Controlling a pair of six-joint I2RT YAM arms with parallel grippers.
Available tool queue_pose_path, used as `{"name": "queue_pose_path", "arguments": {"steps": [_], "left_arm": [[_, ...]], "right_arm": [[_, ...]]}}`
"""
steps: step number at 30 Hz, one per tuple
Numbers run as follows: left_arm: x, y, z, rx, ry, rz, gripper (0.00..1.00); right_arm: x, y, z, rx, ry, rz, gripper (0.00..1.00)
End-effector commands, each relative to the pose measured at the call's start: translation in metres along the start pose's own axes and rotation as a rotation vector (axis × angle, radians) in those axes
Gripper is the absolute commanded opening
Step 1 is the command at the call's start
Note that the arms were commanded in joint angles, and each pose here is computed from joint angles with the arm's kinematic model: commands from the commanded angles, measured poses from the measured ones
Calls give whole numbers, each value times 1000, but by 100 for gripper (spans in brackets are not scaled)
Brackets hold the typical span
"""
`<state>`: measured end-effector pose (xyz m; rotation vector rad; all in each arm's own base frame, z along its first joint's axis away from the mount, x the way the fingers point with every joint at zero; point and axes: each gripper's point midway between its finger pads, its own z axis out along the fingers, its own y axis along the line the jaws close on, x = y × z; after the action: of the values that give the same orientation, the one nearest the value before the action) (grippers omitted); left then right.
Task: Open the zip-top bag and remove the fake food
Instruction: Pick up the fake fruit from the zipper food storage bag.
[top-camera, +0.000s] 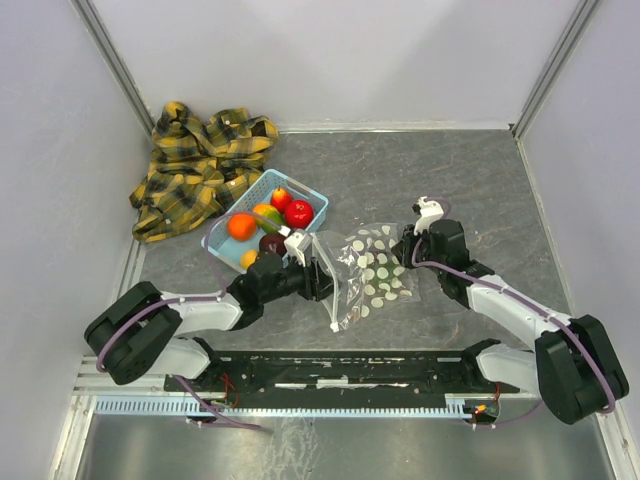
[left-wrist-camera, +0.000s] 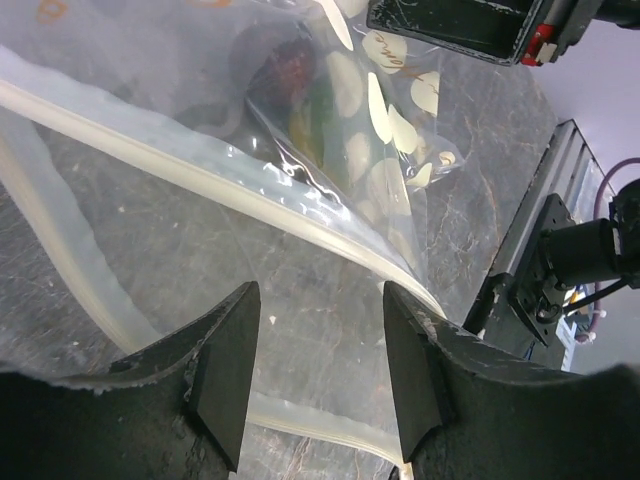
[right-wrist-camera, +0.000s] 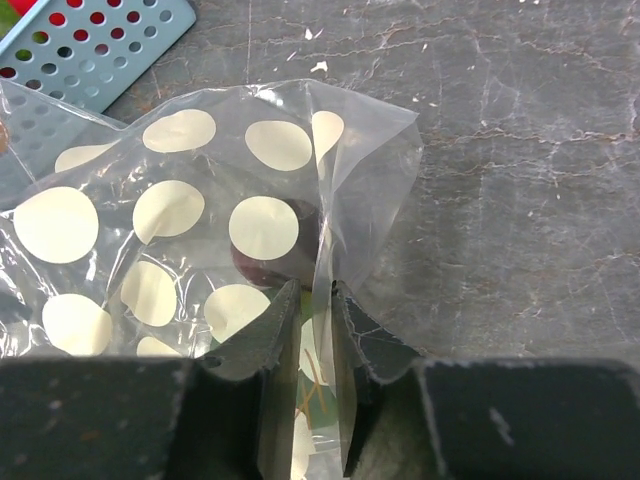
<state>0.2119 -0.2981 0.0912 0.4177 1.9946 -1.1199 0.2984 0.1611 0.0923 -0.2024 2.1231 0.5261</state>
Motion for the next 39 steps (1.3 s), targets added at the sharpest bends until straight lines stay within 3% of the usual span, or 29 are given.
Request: {"name": "queue_pose_path", "arguments": {"steps": [1, 6, 14, 22, 39], "left_arm": [[-16, -16, 2, 78, -109, 85, 61], [-10, -15, 4, 71, -104, 73, 62], [-2, -12, 6, 59, -90, 47, 62], [1, -10, 7, 48, -84, 41, 63], [12, -4, 16, 23, -32, 29, 63]], "right_arm": [[-28, 12, -6, -44, -65, -23, 29], [-34, 8, -23, -10, -90, -40, 39], [-29, 0, -44, 39, -84, -31, 43], [4, -5, -33, 76, 68, 67, 33], [40, -15, -8, 104, 194, 98, 22]]}}
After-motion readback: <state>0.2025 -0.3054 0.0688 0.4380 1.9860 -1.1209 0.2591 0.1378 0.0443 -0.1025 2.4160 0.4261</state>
